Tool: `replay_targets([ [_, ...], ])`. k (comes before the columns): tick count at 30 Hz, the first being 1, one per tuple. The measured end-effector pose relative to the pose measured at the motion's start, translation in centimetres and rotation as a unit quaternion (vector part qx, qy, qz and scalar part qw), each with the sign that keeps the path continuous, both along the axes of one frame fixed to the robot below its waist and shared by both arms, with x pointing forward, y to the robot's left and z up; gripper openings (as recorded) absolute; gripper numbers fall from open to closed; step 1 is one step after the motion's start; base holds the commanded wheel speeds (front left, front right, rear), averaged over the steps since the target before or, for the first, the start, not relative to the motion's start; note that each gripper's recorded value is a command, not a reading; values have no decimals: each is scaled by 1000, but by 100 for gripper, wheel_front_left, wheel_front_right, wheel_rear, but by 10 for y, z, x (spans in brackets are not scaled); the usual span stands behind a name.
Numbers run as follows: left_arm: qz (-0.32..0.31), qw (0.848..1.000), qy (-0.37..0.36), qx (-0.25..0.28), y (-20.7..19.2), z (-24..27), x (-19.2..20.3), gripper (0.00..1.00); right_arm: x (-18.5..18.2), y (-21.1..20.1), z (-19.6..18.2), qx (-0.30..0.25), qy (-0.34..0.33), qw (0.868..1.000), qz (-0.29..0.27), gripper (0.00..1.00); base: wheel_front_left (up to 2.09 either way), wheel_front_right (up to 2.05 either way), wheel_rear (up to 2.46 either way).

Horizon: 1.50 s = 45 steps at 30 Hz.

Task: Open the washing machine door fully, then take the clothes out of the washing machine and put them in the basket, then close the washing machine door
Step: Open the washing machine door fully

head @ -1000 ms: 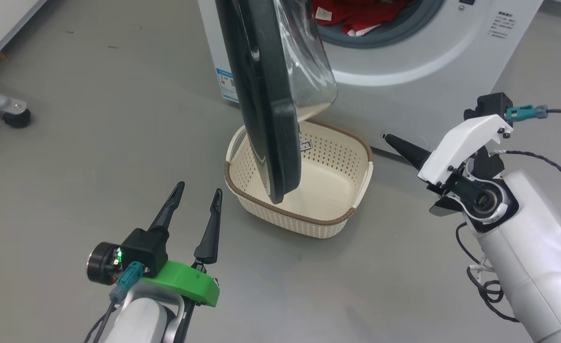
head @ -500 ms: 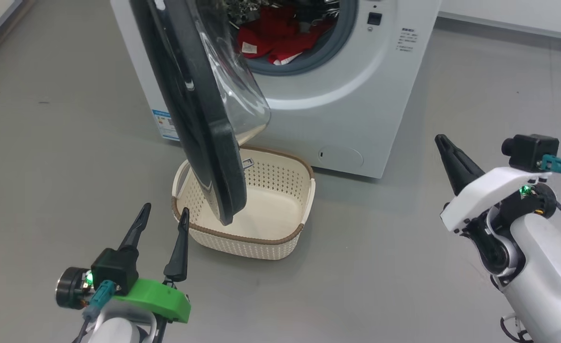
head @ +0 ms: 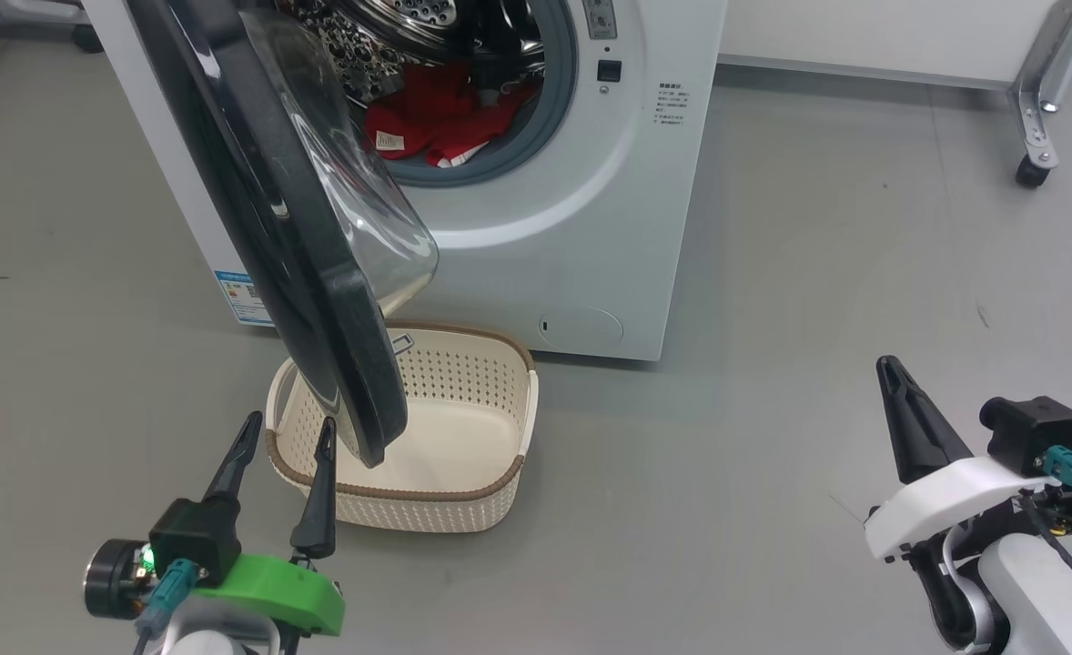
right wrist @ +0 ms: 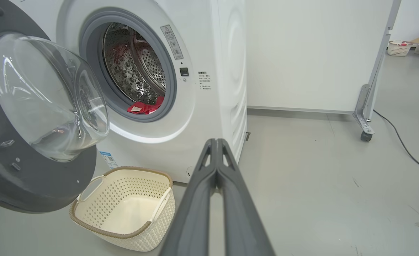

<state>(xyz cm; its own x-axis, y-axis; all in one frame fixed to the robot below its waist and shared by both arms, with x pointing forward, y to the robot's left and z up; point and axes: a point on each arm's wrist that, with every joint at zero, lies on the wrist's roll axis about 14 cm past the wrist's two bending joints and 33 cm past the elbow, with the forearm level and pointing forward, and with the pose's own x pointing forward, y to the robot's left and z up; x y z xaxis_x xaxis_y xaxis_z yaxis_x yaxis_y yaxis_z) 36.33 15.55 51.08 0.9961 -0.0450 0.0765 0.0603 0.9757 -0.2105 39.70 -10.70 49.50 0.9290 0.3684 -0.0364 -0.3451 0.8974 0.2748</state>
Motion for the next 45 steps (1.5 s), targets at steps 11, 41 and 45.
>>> replay_targets([
  [11,0,1000,-2,-4,-1,1,1,100,-19,-22,-8,-2,10,998,-58,33,0,0,0],
  [41,5,1000,5,-3,2,-5,8,100,-28,-42,9,14,-27,992,-119,100,0,0,0],
  [45,6,1000,6,-3,2,-5,8,100,-30,-41,10,7,-30,993,-118,100,0,0,0],
])
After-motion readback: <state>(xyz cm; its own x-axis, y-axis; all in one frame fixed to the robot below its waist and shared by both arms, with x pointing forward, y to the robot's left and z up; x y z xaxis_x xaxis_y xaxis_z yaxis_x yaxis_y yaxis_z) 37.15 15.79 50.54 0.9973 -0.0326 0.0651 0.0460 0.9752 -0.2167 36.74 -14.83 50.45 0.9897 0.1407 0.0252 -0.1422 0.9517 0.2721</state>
